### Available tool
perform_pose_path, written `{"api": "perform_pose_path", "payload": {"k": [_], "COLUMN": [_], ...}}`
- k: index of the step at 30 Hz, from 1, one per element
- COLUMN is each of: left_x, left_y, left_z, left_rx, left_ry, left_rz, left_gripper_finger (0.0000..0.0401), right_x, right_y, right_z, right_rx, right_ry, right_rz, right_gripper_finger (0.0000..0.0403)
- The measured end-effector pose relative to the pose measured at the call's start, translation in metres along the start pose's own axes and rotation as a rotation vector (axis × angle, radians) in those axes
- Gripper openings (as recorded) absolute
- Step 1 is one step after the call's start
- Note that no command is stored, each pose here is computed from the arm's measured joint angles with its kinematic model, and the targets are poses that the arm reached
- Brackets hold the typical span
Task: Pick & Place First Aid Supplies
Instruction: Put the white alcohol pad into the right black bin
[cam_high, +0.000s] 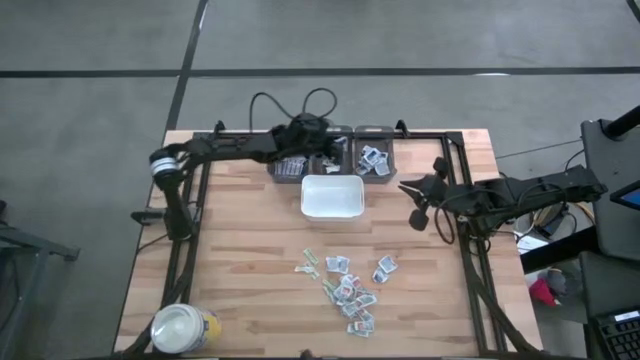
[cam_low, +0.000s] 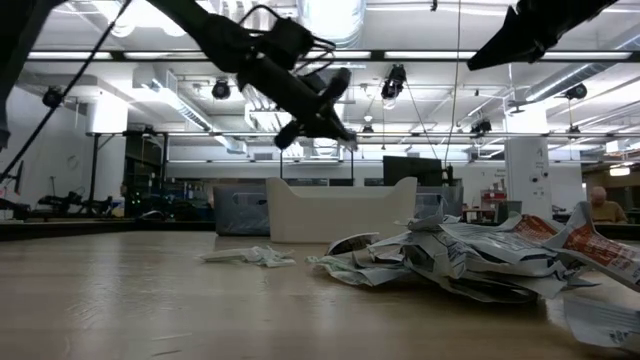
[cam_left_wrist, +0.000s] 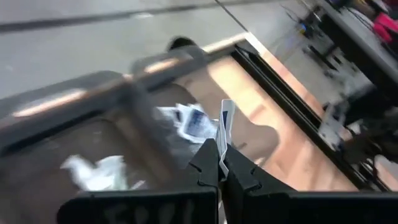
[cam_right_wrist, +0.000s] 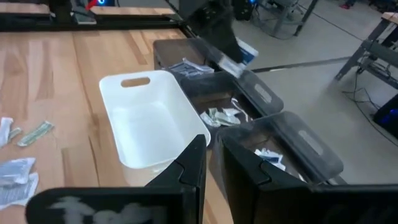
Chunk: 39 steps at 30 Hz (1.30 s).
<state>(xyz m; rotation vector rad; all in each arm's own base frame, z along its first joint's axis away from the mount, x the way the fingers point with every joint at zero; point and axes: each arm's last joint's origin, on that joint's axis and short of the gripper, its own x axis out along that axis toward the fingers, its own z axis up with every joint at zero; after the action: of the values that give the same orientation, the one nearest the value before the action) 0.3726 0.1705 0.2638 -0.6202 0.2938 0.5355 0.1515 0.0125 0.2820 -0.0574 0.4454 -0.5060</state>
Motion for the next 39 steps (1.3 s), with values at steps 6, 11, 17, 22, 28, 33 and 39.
{"api": "perform_pose_path", "payload": {"k": [6,11,17,22,28,33,39], "left_x": [0.028,0.049,0.07,0.075,0.073,0.072,0.07], "left_y": [-0.016,-0.022,-0.025,-0.03,-0.032,-0.037,-0.052], "left_z": [0.017,0.018,0.008,0.007,0.01,0.008,0.003], "left_rx": [0.009,0.027,0.052,0.073,0.077,0.116,0.189], "left_ry": [0.024,0.07,0.131,0.13,0.119,0.123,0.118], "left_rz": [-0.095,-0.088,-0.05,-0.045,-0.049,-0.071,-0.127], "left_gripper_finger": [0.0,0.0,0.0,0.0,0.0,0.0,0.0], "right_x": [0.006,0.011,0.015,0.016,0.026,0.042,0.062], "right_y": [0.003,0.006,0.009,0.01,-0.007,-0.028,-0.056], "right_z": [-0.009,-0.013,-0.015,-0.015,-0.015,-0.009,-0.007], "right_rx": [-0.022,-0.044,-0.059,-0.061,0.182,0.321,0.382], "right_ry": [0.032,0.057,0.075,0.082,0.08,0.112,0.127], "right_rz": [-0.006,-0.011,-0.014,-0.018,-0.21,-0.072,0.015], "right_gripper_finger": [0.0043,0.0043,0.0043,0.0043,0.0043,0.0044,0.0066]}}
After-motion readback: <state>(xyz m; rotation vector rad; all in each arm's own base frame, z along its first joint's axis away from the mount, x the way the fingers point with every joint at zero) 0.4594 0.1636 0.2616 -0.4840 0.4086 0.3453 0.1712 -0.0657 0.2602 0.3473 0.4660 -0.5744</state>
